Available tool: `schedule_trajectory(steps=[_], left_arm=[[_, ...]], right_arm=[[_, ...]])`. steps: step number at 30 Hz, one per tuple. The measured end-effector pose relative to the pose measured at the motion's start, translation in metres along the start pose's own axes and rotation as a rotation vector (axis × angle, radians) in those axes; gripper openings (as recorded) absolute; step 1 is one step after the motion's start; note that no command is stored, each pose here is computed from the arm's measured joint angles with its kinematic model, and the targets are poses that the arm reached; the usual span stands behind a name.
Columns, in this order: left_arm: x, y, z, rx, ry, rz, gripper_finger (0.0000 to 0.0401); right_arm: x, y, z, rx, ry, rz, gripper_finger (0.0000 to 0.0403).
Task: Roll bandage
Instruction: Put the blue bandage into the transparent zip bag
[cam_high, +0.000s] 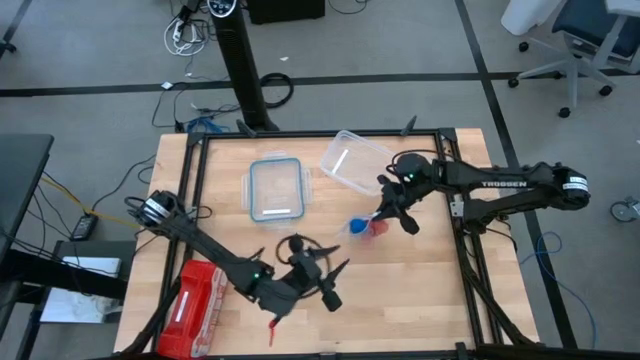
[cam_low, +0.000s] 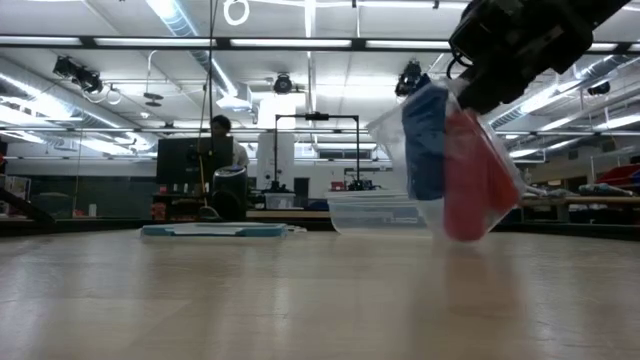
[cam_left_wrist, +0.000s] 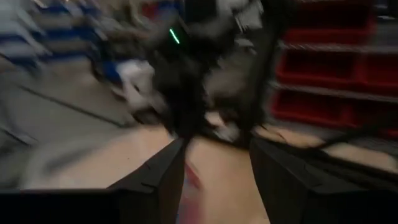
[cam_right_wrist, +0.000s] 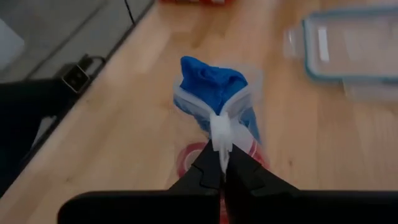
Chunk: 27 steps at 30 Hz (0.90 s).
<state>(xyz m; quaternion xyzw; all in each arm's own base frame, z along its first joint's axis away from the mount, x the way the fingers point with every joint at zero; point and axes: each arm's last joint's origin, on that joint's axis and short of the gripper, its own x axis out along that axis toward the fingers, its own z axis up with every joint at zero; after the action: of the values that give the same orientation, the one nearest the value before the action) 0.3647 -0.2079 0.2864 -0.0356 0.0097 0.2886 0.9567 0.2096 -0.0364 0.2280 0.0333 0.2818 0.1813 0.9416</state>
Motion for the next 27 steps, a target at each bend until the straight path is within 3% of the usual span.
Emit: schedule_trajectory(steps=[7,11,14,19,27], left_arm=[[0.031,0.015,-0.026,-0.139,0.287,-0.223,0.0165],[0.046,0.027,-0.034,-0.163,0.44,-0.296,0.0156],[0.056,0.038,-0.039,-0.124,0.501,-0.268,0.0152],[0.069,0.055,-0.046,-0.084,0.563,-0.175,0.0151],[0.082,0.081,-0.054,0.041,0.637,-0.03,0.0151]], right_arm=[[-0.006,0.011,0.003,0.062,0.077,0.016,0.0],[-0.009,0.015,0.004,0.109,0.082,0.018,0.0],[-0.01,0.019,0.005,0.129,0.083,0.002,0.0],[-0.017,0.023,0.006,0.13,0.085,-0.117,0.0],[-0.036,0.031,0.013,0.137,-0.022,-0.152,0.0]])
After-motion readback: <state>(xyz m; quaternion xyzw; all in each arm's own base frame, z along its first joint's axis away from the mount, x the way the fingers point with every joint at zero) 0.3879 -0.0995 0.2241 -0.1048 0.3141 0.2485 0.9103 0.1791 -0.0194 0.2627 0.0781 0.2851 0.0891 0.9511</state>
